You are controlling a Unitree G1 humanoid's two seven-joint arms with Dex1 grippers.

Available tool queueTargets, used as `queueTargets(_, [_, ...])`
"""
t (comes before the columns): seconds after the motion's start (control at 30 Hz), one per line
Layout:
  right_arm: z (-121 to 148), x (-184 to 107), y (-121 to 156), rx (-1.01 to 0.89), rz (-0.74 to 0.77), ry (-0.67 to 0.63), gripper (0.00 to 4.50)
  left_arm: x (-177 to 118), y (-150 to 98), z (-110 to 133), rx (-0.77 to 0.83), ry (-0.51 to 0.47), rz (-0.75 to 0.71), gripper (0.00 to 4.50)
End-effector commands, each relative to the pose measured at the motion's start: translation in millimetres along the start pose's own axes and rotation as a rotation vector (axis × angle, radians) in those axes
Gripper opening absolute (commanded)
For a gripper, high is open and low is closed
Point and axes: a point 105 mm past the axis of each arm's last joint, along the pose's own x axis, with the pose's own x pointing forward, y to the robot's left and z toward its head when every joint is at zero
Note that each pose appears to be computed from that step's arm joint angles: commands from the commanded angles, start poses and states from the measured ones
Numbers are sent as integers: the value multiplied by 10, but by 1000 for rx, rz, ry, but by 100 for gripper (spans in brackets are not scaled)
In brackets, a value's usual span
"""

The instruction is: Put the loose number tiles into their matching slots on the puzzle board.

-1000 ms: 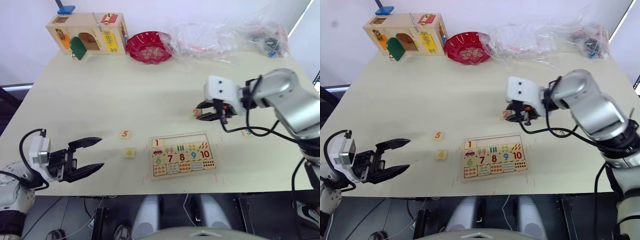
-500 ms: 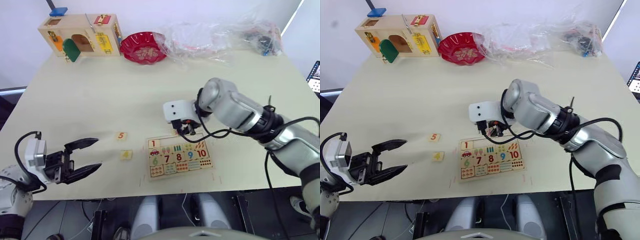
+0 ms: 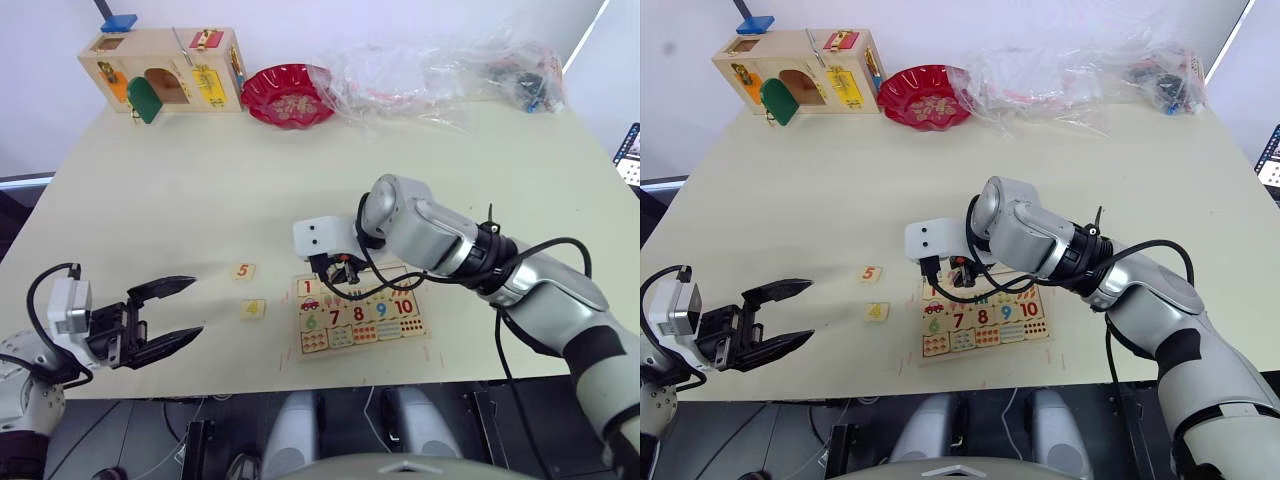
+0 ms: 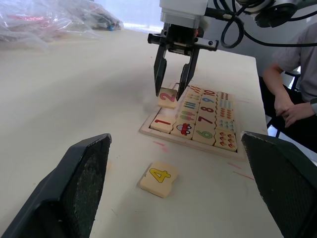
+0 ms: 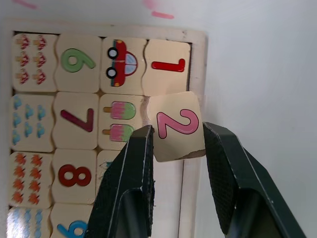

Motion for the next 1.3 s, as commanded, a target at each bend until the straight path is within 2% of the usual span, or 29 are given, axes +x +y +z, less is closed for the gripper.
queueTargets(0.03, [47, 4, 5, 7, -8, -13, 93, -51, -2, 63, 32, 4, -10, 450])
queueTargets(1.3, [-17, 154, 41, 72, 1, 8, 93, -51, -26, 48, 21, 6, -12, 450])
